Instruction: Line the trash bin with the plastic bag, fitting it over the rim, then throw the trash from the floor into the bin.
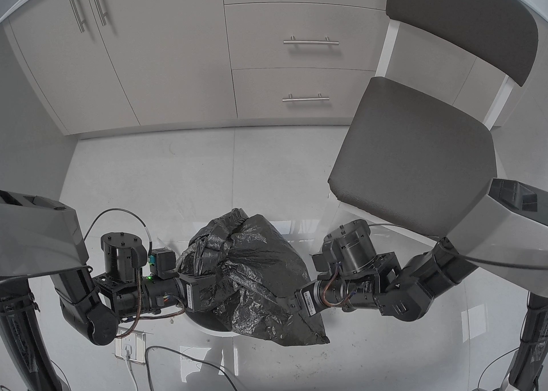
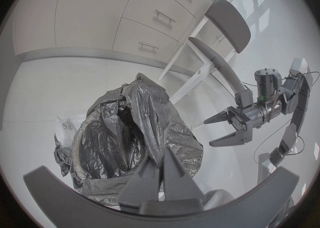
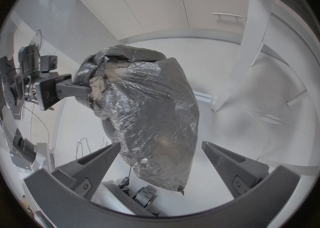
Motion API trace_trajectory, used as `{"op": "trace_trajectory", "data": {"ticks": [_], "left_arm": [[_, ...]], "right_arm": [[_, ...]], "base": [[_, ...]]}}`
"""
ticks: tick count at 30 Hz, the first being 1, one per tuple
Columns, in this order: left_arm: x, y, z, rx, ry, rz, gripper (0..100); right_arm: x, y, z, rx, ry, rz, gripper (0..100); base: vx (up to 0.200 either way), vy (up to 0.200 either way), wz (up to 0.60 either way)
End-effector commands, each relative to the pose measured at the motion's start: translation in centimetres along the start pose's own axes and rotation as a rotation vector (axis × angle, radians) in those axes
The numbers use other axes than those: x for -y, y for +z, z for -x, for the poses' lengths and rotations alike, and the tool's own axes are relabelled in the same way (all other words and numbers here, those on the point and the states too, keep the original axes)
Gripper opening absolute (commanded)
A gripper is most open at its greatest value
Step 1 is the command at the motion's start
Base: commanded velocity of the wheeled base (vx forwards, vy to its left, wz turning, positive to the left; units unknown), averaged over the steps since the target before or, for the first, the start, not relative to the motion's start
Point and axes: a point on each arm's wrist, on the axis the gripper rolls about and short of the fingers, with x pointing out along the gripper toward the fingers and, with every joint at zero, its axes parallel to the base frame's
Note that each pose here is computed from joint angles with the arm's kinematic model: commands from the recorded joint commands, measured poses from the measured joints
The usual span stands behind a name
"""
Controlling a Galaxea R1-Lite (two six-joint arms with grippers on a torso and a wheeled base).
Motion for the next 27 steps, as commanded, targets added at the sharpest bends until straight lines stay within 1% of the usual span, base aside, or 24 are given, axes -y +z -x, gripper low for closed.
{"op": "trace_trajectory", "data": {"ticks": [1,6,10,11,16,19,27], "left_arm": [[0.0,0.0,0.0,0.001,0.0,0.0,0],[0.0,0.1,0.0,0.003,0.0,-0.001,0],[0.0,0.1,0.0,0.003,0.0,0.0,0],[0.0,0.1,0.0,0.003,0.0,-0.001,0],[0.0,0.1,-0.1,0.004,0.0,-0.002,0],[0.0,0.1,-0.1,0.003,0.0,-0.001,0],[0.0,0.0,-0.1,0.002,-0.003,0.0,0]], "right_arm": [[-0.9,-1.1,-0.3,-0.018,0.016,0.024,100],[-1.1,-0.6,-1.5,-0.006,0.017,0.025,100],[-1.2,-0.8,-2.5,-0.014,0.013,0.03,100],[-1.2,-0.8,-2.8,-0.012,-0.002,0.038,100],[-1.4,-1.2,-3.3,-0.02,-0.018,0.069,100],[-1.1,-0.9,-3.9,-0.013,-0.036,0.063,100],[-1.0,0.2,-5.0,0.02,-0.042,0.058,100]], "base": [[0.0,0.0,0.0],[0.0,0.0,0.0],[0.0,0.0,0.0],[0.0,0.0,0.0],[0.0,0.0,0.0],[0.0,0.0,0.0],[0.0,0.0,0.0]]}}
